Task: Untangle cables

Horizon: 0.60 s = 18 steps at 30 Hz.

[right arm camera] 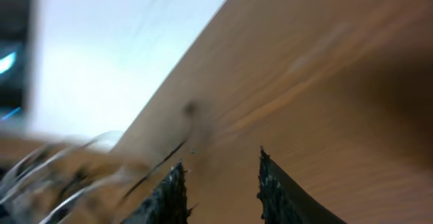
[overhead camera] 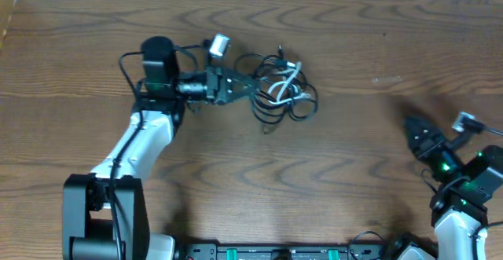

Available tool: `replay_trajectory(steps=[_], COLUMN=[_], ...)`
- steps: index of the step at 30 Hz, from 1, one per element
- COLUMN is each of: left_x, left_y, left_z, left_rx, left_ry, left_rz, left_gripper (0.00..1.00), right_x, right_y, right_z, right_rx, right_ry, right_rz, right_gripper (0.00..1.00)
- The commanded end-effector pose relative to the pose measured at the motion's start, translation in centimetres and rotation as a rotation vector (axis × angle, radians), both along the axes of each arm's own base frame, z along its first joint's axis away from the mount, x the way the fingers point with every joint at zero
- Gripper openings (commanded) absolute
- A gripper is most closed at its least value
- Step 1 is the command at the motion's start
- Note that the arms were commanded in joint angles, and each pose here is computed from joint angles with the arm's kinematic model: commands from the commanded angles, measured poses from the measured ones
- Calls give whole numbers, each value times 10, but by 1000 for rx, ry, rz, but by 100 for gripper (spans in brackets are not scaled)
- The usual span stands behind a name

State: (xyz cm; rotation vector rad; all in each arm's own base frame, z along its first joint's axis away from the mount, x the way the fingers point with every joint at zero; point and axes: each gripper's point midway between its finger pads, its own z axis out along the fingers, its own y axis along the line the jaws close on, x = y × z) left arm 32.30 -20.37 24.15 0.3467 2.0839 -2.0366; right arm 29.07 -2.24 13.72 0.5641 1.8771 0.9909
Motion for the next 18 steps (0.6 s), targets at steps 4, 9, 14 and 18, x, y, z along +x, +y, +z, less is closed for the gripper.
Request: replay_trajectory(steps=[4,9,14,18], left_x=[-18,-18,-20,-39], left_y=[-26,-31,-31,-38], left_z=[11,9,3,3], left_rx=[-17,-13,-9,-47], left_ry=[-247,-323,-330,-377], left_rz=[-87,-80,-78,-167], left_gripper=[8,8,8,8], right_x=[-26,-34,-32,-28], right_y=[77,110,128,137], right_z=[27,58,80,83], right_rx=[236,256,242,234], right_ry=[-5,-78,-152,-169], right_rz=[380,548,585,572], right_gripper=[33,38,43,51])
